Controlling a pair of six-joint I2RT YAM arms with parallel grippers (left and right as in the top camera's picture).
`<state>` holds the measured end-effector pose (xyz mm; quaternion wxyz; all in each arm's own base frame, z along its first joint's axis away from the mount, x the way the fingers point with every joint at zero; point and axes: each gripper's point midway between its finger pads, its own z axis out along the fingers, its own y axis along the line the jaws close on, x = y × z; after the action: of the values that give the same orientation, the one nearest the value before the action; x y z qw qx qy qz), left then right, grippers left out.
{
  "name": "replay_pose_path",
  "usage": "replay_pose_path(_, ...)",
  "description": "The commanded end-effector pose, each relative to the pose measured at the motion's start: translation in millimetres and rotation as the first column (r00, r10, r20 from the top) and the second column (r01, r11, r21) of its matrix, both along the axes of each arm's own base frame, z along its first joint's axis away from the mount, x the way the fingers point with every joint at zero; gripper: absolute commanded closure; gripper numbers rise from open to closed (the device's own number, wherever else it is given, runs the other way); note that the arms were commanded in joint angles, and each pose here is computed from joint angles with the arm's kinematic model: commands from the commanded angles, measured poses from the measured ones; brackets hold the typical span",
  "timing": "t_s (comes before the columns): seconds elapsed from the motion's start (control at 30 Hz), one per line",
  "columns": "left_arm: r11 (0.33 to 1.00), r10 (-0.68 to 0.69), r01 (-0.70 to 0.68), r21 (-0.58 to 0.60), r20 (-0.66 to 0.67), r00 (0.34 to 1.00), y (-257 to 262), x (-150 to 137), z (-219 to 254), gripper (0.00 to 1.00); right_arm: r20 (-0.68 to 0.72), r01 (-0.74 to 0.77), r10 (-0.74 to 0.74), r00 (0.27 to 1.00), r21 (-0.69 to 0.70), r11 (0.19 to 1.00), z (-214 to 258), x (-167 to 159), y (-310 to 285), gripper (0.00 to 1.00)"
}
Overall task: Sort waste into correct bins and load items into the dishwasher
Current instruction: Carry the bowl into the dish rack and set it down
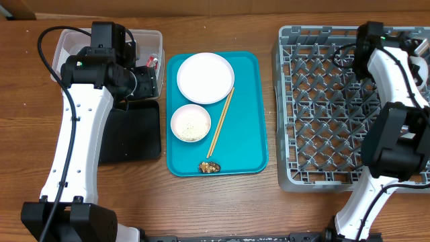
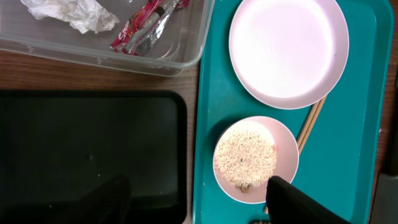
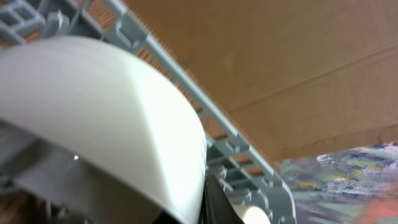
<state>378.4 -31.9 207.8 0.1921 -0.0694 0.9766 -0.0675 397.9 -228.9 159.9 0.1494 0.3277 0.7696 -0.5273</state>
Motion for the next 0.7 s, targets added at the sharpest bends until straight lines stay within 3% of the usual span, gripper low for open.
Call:
replay_pose_path(0.0, 1.000, 0.004, -0.004, 0.007, 0.021, 1.000, 0.7, 1.7, 7.0, 0.28, 0.004, -0.057, 0.058, 0.998, 0.262, 0.963, -41.4, 6.5, 40.7, 0.96)
replay_pose_path(0.17, 1.000, 0.004, -0.004, 0.007, 0.016, 1.000, 0.8, 0.6, 6.5, 0.28, -0.037, -0.059, 0.077, 0.996, 0.359, 0.931, -53.4, -0.5, 58.5, 0.96)
replay_pose_path(0.3, 1.000, 0.004, -0.004, 0.008, 0.012, 1.000, 0.9, -0.4, 6.1, 0.28, -0.064, -0.050, 0.083, 0.994, 0.414, 0.909, -55.5, -8.5, 67.9, 0.84)
replay_pose_path(0.33, 1.000, 0.004, -0.004, 0.008, 0.012, 1.000, 0.9, -0.4, 6.1, 0.28, -0.059, -0.049, 0.084, 0.995, 0.445, 0.894, -54.3, -11.0, 72.6, 0.73)
replay_pose_path(0.53, 1.000, 0.004, -0.004, 0.008, 0.011, 1.000, 0.9, -0.6, 6.0, 0.28, 0.045, -0.096, 0.085, 0.995, 0.512, 0.854, -27.0, -12.1, 85.6, 0.44)
replay_pose_path(0.67, 1.000, 0.004, -0.004, 0.008, 0.010, 1.000, 0.9, -0.9, 5.9, 0.27, 0.163, -0.168, 0.092, 0.982, 0.551, 0.818, 7.1, -14.1, 97.0, 0.18)
